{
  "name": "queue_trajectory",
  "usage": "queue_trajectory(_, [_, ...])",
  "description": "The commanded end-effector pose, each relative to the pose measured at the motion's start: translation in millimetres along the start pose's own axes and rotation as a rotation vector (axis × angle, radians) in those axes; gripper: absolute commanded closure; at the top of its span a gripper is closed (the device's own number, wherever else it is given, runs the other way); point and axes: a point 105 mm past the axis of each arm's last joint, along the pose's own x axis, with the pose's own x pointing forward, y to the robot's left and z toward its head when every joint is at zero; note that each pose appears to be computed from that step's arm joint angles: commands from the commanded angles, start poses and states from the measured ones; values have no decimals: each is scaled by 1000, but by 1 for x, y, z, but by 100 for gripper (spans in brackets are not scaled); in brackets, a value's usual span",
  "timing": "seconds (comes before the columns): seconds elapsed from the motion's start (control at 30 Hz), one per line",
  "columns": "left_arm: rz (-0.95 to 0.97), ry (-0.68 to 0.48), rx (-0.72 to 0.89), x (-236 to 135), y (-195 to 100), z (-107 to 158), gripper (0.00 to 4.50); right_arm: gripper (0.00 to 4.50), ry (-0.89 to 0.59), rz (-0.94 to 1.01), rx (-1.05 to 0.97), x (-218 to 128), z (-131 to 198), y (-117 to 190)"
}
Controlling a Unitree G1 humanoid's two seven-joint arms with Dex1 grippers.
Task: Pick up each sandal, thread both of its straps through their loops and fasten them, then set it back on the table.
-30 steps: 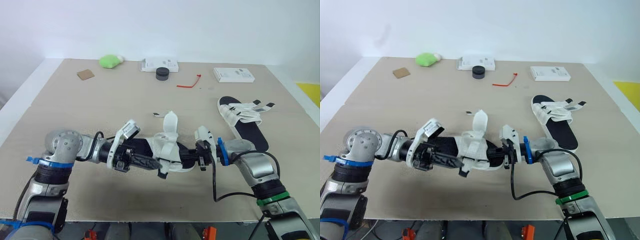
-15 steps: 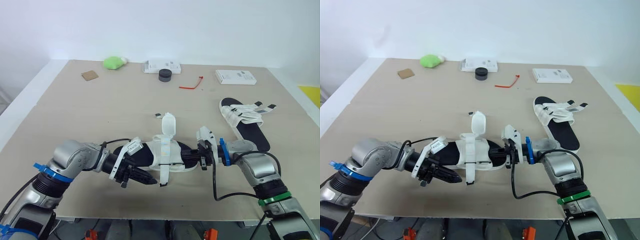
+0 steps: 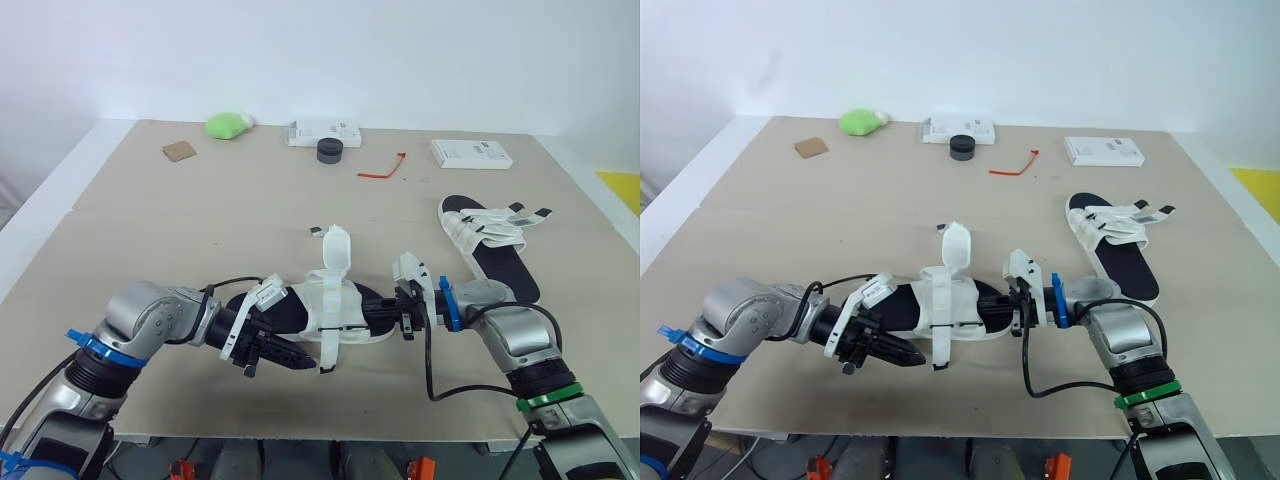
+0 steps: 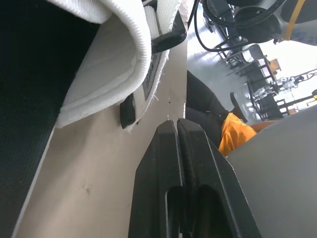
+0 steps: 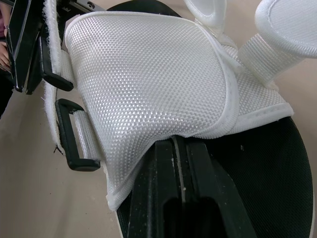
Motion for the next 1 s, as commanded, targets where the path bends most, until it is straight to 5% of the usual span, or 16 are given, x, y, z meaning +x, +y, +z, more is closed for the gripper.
queue_trajectory(0.03, [72, -49, 135, -16, 4, 11, 444, 450, 81, -54, 63, -9, -22, -6])
queue_trajectory(0.13, [132, -127, 167, -17, 17, 20, 444, 450, 79, -53, 63, -8, -22, -7])
queue_trajectory(0.47, [-61, -242, 115, -23, -21, 45, 5, 450, 80, -52, 59, -8, -21, -9])
queue_trajectory(0.73, [-99, 67, 166, -32, -52, -11, 5, 450, 85, -49, 57, -10, -21, -9])
queue_trajectory(1.0, [97, -50, 232, -11, -11, 8, 5, 450, 84, -42, 53, -7, -19, -10])
